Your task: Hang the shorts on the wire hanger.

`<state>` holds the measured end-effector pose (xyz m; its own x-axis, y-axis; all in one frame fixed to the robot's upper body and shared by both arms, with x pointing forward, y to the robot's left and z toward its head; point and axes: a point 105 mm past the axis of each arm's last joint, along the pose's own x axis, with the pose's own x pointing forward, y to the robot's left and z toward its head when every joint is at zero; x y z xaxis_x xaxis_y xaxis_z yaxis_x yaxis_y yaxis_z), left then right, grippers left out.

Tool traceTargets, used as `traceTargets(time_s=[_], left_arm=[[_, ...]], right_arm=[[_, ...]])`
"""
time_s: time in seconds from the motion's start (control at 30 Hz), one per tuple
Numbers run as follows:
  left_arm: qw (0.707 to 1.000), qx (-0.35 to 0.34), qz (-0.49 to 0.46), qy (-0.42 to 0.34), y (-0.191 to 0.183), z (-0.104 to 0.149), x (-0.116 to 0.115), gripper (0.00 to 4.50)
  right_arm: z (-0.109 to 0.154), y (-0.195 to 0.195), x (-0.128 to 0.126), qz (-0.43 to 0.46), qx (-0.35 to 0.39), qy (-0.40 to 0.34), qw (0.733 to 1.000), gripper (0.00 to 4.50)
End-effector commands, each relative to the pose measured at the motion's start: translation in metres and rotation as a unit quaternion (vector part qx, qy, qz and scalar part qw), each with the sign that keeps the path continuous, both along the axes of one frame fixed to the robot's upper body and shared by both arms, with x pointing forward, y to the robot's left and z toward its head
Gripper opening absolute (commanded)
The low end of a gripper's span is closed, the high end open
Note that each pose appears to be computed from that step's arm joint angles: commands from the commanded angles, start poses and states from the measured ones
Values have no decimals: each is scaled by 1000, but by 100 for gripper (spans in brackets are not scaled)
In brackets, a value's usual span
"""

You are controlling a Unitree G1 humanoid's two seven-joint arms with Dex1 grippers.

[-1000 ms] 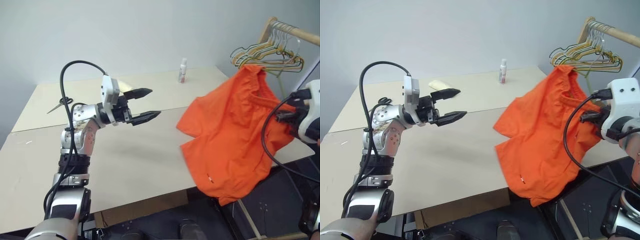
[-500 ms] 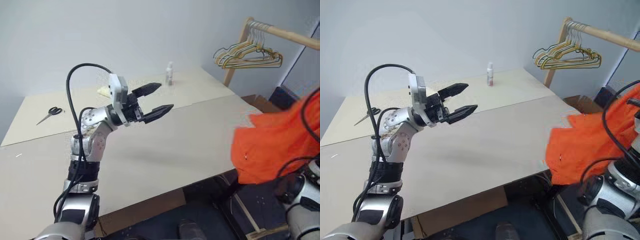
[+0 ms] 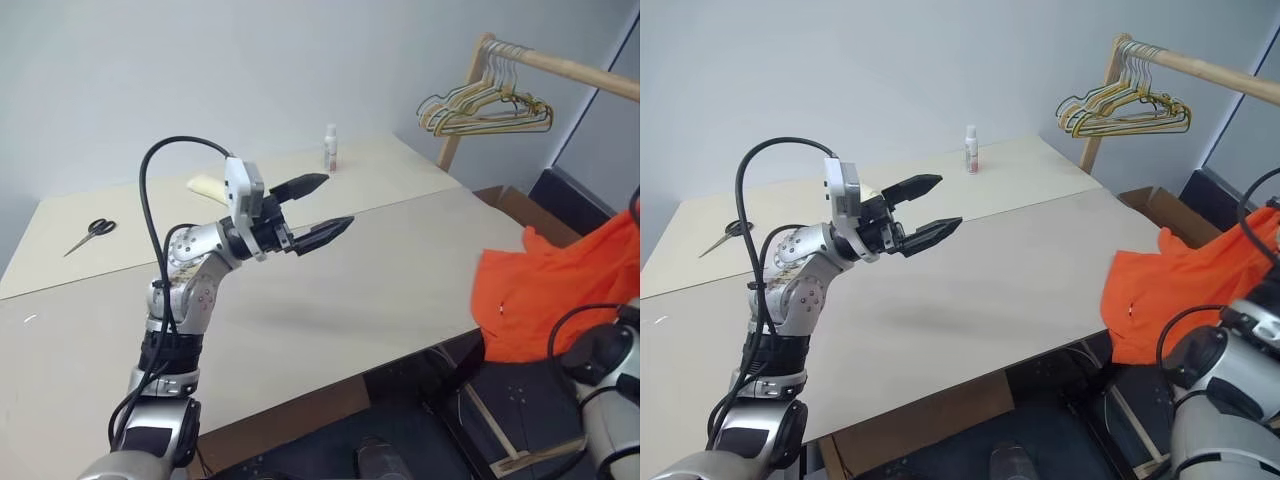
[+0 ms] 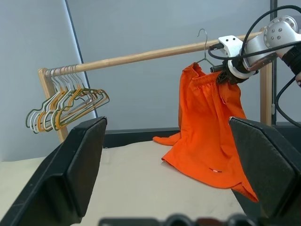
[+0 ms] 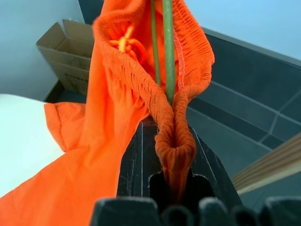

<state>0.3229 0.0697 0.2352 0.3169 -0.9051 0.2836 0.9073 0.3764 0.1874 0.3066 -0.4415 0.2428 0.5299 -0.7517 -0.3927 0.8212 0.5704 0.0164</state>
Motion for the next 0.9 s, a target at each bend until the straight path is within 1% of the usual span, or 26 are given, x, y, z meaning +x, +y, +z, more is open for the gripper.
traceTargets(time_s=[0.03,0.17,0.27,0.3,0.47,0.6,0.9], left_arm=[[999,-8,-6,-31,-1,12,-7,450],[999,-2,-7,-31,-3,9,-8,450],[999,-8,-12,-37,-3,11,-12,450],[999,-15,-17,-38,-3,13,-14,450],[997,-41,-36,-45,-1,20,-23,450],[997,-43,-35,-45,0,20,-24,450],[996,-55,-47,-43,1,21,-30,450]], right_arm=[[30,-11,4,8,-2,-60,998,5],[26,-18,8,17,39,-73,996,5],[14,-19,12,21,98,-86,991,5],[11,-18,13,22,106,-84,991,5],[4,-13,19,25,120,-68,990,5],[-2,-10,23,24,113,-52,992,5],[-9,-12,21,19,99,-29,994,5]])
